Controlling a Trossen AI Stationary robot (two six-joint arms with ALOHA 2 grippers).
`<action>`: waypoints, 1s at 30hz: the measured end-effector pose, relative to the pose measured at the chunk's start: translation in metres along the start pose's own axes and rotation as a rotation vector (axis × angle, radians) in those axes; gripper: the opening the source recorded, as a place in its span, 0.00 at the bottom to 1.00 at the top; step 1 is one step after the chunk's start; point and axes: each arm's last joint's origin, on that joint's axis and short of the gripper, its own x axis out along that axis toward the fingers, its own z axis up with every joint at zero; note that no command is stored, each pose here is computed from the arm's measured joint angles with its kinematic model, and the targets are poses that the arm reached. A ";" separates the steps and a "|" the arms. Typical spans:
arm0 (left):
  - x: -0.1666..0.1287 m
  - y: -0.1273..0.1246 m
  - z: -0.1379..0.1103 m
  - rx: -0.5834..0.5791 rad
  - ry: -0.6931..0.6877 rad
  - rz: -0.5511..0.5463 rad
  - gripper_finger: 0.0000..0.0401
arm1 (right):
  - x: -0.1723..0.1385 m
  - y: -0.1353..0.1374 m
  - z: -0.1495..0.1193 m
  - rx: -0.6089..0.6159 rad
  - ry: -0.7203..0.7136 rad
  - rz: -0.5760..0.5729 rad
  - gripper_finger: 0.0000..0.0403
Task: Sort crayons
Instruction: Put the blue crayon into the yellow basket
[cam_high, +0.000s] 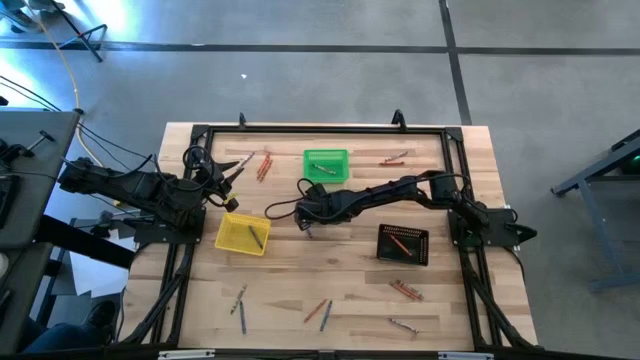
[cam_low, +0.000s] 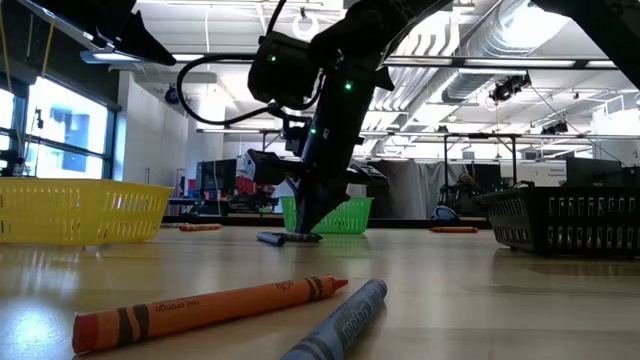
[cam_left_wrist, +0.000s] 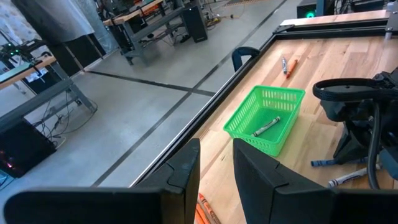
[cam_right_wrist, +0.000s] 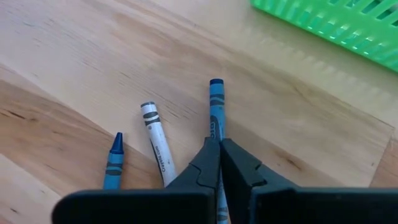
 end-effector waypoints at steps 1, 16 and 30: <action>0.000 0.000 0.000 0.000 0.000 0.000 0.21 | 0.000 0.000 0.000 0.000 0.000 0.000 0.01; 0.000 0.000 0.000 0.003 0.002 0.000 0.21 | 0.011 0.001 -0.007 -0.011 0.019 -0.008 0.01; 0.000 0.000 -0.001 0.004 0.004 0.000 0.21 | 0.012 0.001 -0.008 -0.052 0.047 0.003 0.12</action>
